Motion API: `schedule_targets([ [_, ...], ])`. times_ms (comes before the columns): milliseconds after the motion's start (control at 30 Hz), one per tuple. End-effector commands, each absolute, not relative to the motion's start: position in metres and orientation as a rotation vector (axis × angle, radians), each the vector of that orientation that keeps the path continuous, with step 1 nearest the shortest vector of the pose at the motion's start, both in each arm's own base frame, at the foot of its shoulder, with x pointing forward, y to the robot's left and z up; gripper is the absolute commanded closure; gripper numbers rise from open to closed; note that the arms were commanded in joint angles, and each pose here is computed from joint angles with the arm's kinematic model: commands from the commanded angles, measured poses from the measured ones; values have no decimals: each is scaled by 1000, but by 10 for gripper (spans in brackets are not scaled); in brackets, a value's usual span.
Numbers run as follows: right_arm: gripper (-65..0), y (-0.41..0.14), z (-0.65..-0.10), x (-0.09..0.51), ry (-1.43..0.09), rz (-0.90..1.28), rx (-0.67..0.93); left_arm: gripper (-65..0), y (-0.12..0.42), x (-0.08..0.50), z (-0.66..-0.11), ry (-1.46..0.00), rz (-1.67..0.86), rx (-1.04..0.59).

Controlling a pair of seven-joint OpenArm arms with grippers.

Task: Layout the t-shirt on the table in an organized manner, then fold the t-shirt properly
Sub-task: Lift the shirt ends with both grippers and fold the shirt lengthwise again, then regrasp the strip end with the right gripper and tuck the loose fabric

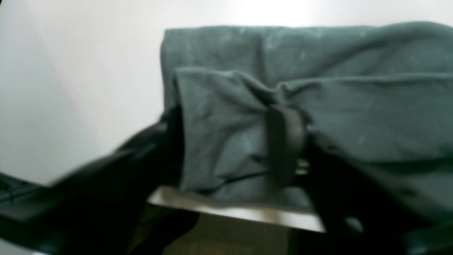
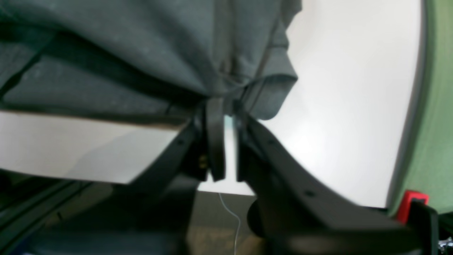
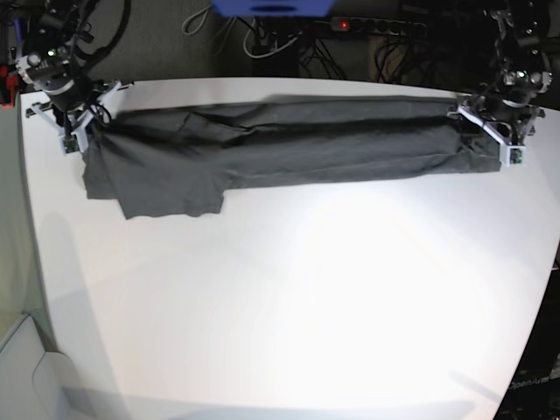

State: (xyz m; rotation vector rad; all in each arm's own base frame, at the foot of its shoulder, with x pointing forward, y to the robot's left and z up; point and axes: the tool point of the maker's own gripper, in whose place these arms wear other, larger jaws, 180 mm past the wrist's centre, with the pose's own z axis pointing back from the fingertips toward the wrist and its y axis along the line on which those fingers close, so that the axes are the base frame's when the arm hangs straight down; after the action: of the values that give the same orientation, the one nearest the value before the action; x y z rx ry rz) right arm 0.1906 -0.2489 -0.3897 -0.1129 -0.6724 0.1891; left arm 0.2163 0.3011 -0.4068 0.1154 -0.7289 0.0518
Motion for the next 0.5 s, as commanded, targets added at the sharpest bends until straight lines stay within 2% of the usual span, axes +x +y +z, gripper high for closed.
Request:
schedule_targets([
  [0,-119,-253,-381,194,-702,191,-127,-431,303,222,-398,-762,36,125],
  [133,-165,-277,-371,191,-714,150,-184,-486,302,221,-399,-758,33,123],
  [300,-185,-311,-348,200,-776,64,-268,-490,304,213,-407,-662,43,125],
  [467,-218,-305,-320,226,-865,85,-292,-490,305,213,-406,-639,45,127],
])
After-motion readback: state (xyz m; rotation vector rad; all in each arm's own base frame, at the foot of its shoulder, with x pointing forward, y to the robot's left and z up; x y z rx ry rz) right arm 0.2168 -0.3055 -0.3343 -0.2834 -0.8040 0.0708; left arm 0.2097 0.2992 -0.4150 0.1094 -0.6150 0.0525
